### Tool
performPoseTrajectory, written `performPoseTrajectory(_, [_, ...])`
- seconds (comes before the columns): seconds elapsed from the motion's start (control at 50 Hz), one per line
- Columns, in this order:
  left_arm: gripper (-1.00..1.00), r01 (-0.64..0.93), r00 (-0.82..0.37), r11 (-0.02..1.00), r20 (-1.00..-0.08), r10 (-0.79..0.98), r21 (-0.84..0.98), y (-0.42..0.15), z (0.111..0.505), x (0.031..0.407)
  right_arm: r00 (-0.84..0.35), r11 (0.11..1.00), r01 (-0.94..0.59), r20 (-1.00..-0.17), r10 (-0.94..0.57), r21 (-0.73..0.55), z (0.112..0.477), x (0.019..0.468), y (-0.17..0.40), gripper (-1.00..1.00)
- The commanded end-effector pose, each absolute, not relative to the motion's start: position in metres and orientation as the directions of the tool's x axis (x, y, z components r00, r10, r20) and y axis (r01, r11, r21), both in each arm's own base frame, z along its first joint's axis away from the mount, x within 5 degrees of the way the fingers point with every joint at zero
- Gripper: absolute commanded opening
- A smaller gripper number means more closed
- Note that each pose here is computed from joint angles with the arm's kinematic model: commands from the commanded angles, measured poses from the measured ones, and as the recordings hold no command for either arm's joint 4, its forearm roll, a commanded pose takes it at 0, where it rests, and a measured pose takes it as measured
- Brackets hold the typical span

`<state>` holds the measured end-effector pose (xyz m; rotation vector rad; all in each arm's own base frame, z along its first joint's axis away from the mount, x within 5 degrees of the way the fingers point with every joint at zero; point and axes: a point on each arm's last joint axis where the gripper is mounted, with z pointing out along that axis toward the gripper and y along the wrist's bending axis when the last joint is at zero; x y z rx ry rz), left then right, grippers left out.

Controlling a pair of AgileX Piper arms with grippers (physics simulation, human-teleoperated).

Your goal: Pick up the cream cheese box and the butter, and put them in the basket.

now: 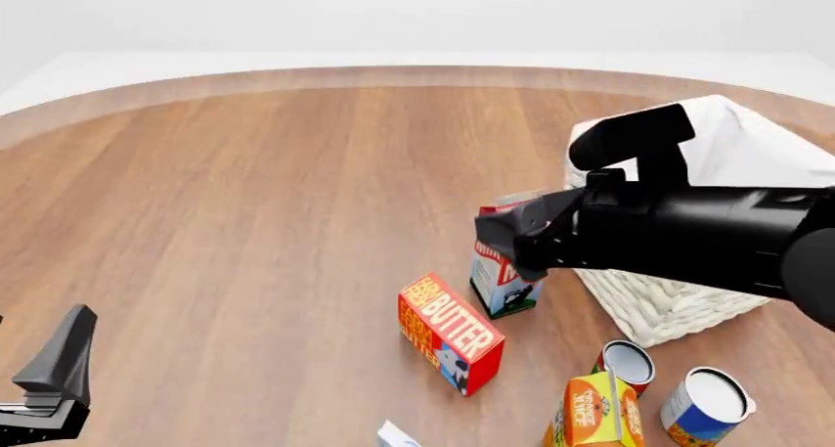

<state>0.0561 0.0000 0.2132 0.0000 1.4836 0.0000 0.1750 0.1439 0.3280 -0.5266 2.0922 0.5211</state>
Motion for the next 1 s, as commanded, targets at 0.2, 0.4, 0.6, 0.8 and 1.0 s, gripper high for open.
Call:
performPoseTrajectory(0.2, [1.0,0.0,0.087,1.0,-0.996,0.0,0.0,0.0,0.213,0.056,-0.545,0.833,-0.526,-0.82,-0.173,0.174,0.304,0.182,0.147,1.0])
performPoseTrajectory(0.4, [1.0,0.0,0.087,1.0,-0.996,0.0,0.0,0.0,0.213,0.056,-0.559,0.834,-0.517,-0.814,-0.158,0.193,0.29,0.184,0.15,1.0])
performPoseTrajectory(0.6, [1.0,0.0,0.087,1.0,-0.996,0.0,0.0,0.0,0.213,0.056,-0.577,0.841,-0.504,-0.801,-0.157,0.199,0.277,0.187,0.151,1.0])
performPoseTrajectory(0.8, [1.0,0.0,0.087,1.0,-0.996,0.0,0.0,0.0,0.213,0.056,-0.591,0.847,-0.494,-0.79,-0.161,0.197,0.27,0.192,0.152,1.0])
performPoseTrajectory(1.0, [1.0,0.0,0.087,1.0,-0.996,0.0,0.0,0.0,0.213,0.056,-0.611,0.845,-0.495,-0.773,-0.171,0.203,0.261,0.195,0.16,1.0])
